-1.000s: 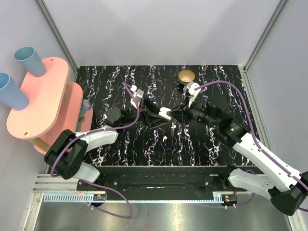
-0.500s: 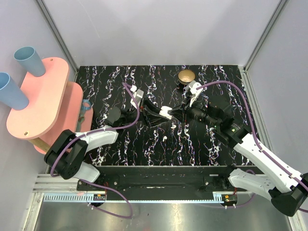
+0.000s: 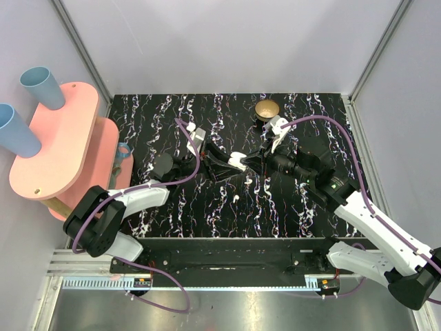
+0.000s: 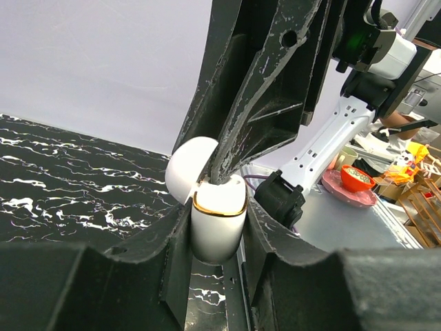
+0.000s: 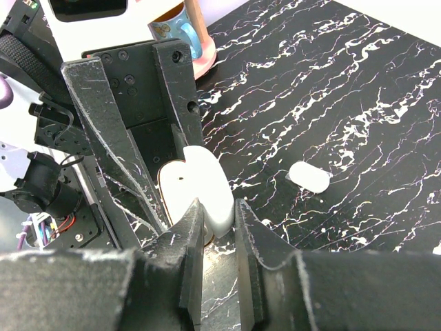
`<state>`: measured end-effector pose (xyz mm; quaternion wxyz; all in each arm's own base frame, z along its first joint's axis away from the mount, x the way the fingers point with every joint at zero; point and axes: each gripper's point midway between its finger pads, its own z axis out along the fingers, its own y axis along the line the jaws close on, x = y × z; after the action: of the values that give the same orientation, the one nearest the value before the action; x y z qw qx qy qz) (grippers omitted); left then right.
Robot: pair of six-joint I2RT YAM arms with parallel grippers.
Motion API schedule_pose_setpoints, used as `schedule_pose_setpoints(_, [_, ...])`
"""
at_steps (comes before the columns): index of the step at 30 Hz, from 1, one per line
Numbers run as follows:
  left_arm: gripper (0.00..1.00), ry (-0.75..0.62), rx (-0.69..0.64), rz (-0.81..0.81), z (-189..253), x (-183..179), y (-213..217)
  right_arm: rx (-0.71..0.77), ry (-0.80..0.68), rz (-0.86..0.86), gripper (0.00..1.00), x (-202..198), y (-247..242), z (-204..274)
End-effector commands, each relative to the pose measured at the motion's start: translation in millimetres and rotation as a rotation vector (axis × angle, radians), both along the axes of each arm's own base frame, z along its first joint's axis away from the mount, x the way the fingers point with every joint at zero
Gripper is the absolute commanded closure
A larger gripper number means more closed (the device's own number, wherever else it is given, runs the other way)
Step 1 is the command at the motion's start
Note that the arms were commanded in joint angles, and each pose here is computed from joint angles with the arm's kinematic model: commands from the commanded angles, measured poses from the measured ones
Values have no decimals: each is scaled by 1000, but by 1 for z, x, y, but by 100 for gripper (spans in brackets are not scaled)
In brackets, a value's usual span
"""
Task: Insert the wireless bluetooth earbuds into the charging case
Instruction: Pass from the right arm to the left, then pick up the right earbud from the center of the board.
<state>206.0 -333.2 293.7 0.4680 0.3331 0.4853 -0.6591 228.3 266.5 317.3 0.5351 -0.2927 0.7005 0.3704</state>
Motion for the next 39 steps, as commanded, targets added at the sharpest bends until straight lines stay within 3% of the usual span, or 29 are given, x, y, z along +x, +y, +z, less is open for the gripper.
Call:
schedule_pose_setpoints(1, [86,-324,-246,48,65,-18,19,30,-18,37,100,-5,6,12])
schedule_pose_setpoints(3, [91,-329,-244,49,64,-18,19,32,-20,40,99,-6,6,14])
schedule_pose_setpoints(4, [99,-333,-244,51,64,-17,19,35,-18,42,96,-6,7,14])
schedule_pose_setpoints(8, [100,-382,-240,77,60,-19,20,59,-15,33,63,-6,7,19])
schedule_pose_setpoints(13, [100,-463,-251,164,56,-21,28,112,-17,4,42,-3,6,35])
schedule_pose_setpoints(21, [100,-560,-247,266,46,-22,35,169,14,4,36,-5,8,45])
schedule_pose_setpoints(31, [100,-666,-276,531,50,-18,66,223,120,-349,27,25,-34,31])
schedule_pose_setpoints(39, [100,-744,-352,624,71,-39,98,134,422,-395,28,34,-30,-40])
